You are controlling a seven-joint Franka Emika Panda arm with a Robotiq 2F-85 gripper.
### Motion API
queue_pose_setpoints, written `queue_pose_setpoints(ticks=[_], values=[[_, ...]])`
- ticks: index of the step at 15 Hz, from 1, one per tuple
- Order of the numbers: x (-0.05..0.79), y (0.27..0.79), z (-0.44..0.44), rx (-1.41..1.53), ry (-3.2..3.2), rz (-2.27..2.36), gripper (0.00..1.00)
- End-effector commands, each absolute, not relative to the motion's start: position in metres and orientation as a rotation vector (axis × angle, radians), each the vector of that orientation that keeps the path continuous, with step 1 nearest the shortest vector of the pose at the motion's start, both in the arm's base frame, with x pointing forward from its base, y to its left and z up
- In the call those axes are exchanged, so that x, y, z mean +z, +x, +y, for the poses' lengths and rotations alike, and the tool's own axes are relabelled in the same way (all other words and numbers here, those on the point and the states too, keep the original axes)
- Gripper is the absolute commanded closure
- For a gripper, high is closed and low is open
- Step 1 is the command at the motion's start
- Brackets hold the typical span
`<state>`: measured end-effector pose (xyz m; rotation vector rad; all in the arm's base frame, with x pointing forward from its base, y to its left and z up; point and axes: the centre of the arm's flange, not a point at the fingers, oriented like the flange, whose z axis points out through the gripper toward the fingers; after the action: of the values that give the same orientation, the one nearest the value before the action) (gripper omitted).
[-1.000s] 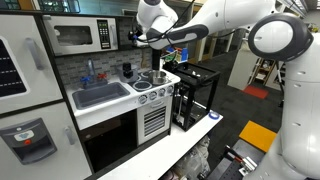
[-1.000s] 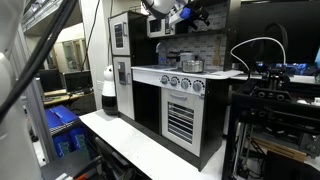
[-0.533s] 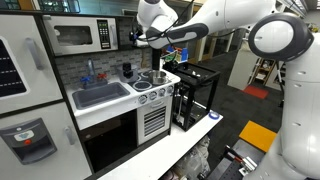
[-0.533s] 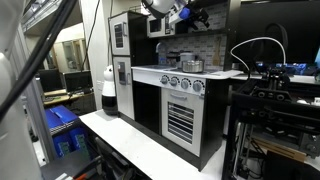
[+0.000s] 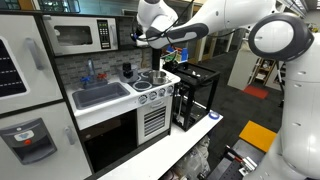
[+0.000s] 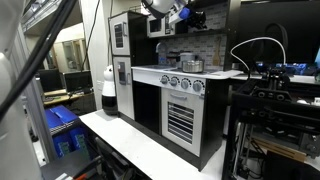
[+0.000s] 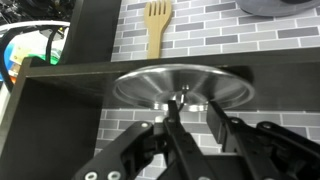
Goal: Pick up the lid and put it on the pot
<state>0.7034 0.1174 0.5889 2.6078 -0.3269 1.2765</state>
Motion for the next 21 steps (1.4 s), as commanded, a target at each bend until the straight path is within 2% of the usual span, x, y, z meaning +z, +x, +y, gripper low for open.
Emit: queue_pose_setpoints(ticks=[1,3,11,21], values=[[0.594,0.699,0.117,1.243,2.610,-0.307,0.96],[0.593,0.698,0.117,1.238,2.610,-0.302,1.00],[0.619,0.678,0.113,1.197,2.642,-0.268,0.99],[0.687,0.598,0.122,1.159,2.662,-0.144,0.99]])
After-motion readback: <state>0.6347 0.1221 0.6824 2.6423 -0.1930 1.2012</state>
